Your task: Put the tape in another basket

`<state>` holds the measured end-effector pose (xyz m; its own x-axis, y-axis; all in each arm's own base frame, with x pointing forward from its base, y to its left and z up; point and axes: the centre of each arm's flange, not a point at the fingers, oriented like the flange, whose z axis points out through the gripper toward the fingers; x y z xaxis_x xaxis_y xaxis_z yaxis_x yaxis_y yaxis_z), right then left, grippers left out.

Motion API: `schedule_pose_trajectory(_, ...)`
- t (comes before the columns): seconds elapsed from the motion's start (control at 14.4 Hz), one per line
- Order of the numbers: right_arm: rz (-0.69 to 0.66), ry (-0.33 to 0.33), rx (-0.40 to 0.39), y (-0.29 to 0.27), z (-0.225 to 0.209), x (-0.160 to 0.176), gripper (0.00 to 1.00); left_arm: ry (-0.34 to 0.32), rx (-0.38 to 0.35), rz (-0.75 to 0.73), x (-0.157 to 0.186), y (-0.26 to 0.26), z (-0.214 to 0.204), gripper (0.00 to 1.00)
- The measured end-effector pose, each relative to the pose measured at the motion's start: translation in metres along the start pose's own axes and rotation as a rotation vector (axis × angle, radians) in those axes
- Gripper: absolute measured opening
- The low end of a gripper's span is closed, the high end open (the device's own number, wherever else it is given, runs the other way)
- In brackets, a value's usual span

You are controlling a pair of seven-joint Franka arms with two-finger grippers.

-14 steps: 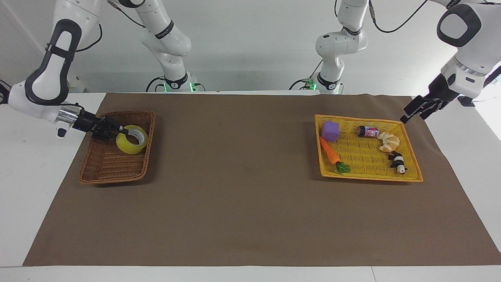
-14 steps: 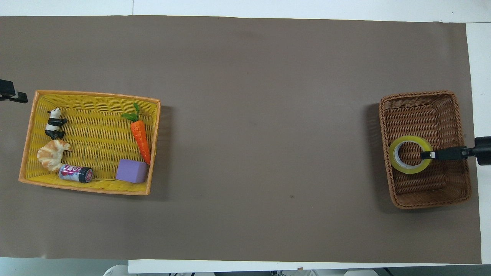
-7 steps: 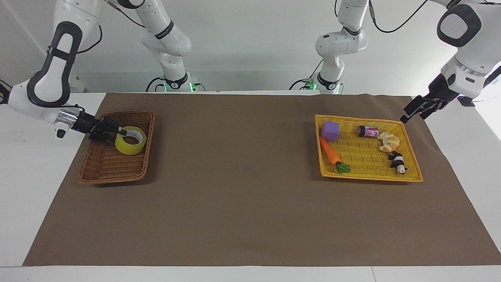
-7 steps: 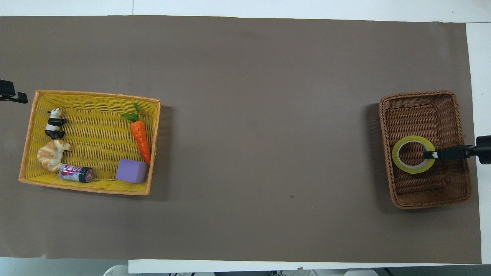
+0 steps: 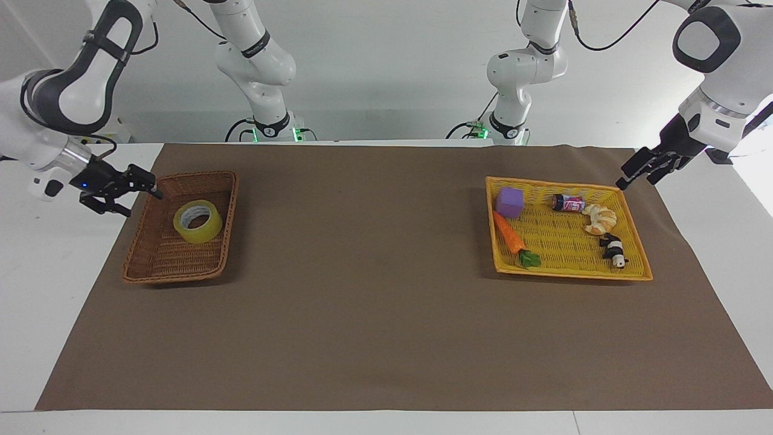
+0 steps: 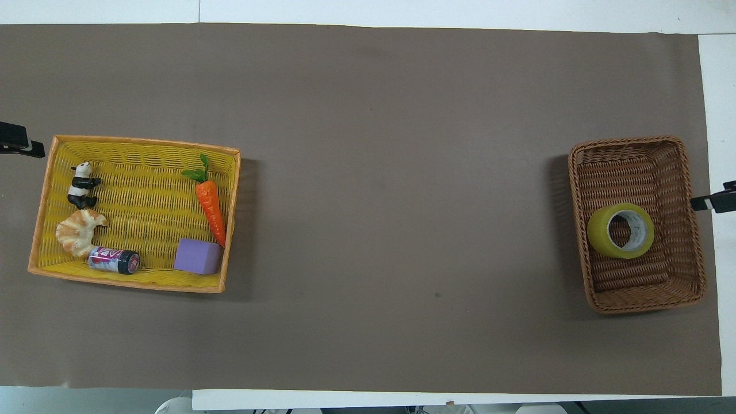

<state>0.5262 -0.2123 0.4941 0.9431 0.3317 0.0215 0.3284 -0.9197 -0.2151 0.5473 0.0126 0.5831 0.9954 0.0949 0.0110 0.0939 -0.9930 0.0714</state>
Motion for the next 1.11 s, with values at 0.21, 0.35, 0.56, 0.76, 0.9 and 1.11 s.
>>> schedule_pose_trajectory(0.21,0.169,-0.036,-0.061,-0.065,-0.048,0.024,1.00,0.000,0.073,0.104,-0.003,0.027,0.002,1.00)
schedule_pose_trajectory(0.35,0.232,-0.103,-0.100,-0.107,-0.077,0.030,1.00,-0.004,0.122,0.160,-0.004,0.034,0.001,1.00)
schedule_pose_trajectory(0.56,0.274,-0.101,-0.155,-0.145,-0.116,0.038,1.00,-0.019,0.152,0.181,-0.006,0.035,0.000,1.00)
schedule_pose_trajectory(0.76,0.302,-0.122,-0.149,-0.146,-0.126,0.032,1.00,-0.046,0.161,0.179,-0.009,0.030,-0.003,1.00)
schedule_pose_trajectory(0.9,0.305,-0.146,-0.147,-0.144,-0.118,0.034,1.00,-0.051,0.163,0.179,-0.009,0.030,-0.011,1.00)
schedule_pose_trajectory(1.11,0.305,-0.153,-0.185,-0.156,-0.118,0.040,1.00,-0.055,0.164,0.183,-0.008,0.030,-0.013,1.00)
